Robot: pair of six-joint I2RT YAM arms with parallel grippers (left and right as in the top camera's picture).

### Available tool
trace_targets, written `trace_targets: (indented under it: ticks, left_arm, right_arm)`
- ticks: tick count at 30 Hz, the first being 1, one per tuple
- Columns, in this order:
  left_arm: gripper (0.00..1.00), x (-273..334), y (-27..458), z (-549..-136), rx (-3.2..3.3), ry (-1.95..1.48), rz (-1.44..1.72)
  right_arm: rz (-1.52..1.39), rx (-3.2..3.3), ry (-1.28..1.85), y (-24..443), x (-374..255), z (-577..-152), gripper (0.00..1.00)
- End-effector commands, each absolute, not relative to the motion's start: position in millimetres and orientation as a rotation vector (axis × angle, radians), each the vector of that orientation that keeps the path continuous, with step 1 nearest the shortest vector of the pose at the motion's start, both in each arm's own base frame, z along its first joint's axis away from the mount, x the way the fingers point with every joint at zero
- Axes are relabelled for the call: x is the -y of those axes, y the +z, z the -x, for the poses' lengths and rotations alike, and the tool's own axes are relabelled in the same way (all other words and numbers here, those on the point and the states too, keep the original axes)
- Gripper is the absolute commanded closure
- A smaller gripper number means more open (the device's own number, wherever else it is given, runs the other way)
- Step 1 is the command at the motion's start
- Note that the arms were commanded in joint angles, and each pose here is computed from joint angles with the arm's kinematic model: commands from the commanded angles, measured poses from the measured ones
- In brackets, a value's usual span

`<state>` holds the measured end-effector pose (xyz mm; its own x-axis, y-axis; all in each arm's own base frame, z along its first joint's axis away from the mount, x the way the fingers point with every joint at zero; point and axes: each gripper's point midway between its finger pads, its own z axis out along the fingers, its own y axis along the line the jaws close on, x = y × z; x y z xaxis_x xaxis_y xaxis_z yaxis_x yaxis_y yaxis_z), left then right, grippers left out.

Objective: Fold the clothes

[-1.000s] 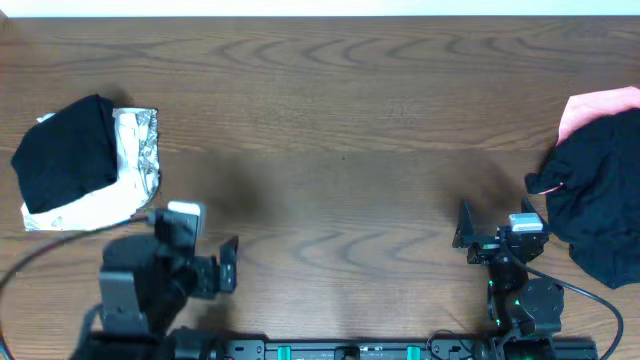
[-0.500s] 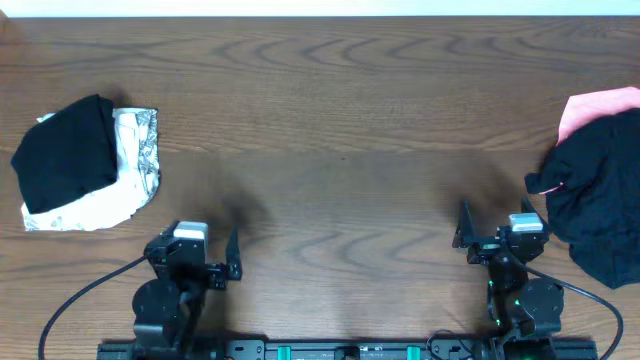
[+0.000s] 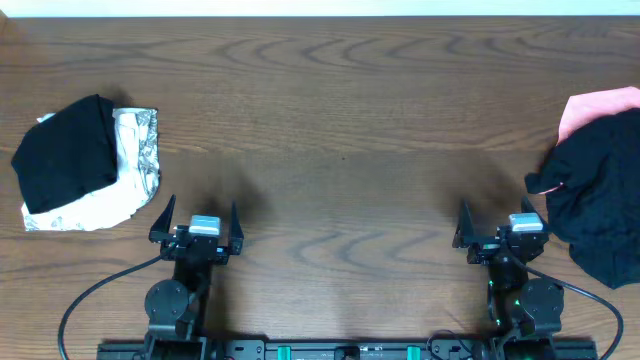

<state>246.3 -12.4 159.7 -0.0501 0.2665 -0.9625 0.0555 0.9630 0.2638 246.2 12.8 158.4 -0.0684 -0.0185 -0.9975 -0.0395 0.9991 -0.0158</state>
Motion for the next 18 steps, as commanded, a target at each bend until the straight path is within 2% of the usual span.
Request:
trace_targets:
  ticks: [1,4,10,18]
  left_arm:
    - [0.02,7.1,154.0,-245.8,-1.639,0.209,-0.256]
    - [0.02,6.8,136.4,-243.6,-1.715,0.169,-0.226]
    - [0.02,6.8,137.0,-243.7,-1.722,0.053,-0.09]
    - [0.02,6.7,136.5,-243.8,-1.724,0.052,-0.089]
  right_arm:
    - [0.048,-1.638,-0.009,158.2,-9.9,-246.0,0.01]
    - [0.048,-1.638,-0.009,158.2,-9.9,-246.0,0.01]
    - [0.048,-1.638,-0.009,158.2,-9.9,-246.0,0.01]
    - [0.048,-1.638,-0.009,158.2,-9.9,-246.0,0.01]
